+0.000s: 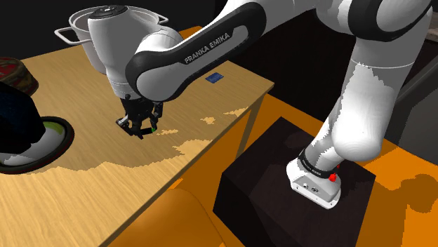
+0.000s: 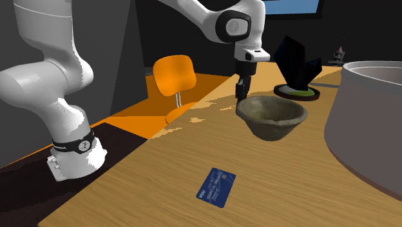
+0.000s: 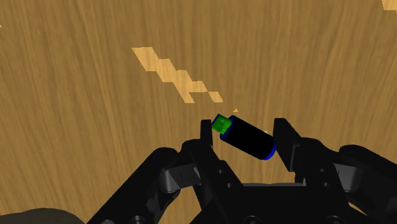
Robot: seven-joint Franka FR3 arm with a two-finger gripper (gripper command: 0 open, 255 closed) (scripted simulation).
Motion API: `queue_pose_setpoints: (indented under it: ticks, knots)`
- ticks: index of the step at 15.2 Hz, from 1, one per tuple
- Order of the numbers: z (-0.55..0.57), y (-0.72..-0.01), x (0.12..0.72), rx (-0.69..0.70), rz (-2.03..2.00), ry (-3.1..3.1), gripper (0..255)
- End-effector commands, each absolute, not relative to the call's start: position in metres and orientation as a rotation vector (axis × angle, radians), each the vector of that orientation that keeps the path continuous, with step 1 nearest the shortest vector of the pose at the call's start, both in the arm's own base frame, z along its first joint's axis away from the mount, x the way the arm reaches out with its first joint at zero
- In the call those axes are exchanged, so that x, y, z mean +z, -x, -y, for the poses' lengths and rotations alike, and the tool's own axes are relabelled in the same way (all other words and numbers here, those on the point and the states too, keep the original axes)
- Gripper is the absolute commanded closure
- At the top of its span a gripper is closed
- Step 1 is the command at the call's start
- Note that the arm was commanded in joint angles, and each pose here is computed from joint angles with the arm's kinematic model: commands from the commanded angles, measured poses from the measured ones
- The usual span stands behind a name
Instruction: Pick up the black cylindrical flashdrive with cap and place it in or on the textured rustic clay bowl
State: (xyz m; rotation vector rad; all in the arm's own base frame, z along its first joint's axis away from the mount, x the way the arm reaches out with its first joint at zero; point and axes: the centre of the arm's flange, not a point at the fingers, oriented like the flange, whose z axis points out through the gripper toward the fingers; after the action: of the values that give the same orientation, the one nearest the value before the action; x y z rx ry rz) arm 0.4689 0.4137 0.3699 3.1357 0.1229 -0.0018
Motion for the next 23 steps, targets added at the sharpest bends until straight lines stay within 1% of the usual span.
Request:
queue_pose_setpoints:
  ticks: [1, 7, 23]
  knots:
    - [-0.414, -0.469, 0.37, -0.002, -0.123, -3.136, 255]
    - [-0.414, -0.469, 0.37, -0.002, -0.123, -3.136, 255]
    - [-0.414, -0.469, 0.454, -0.002, -0.123, -3.136, 255]
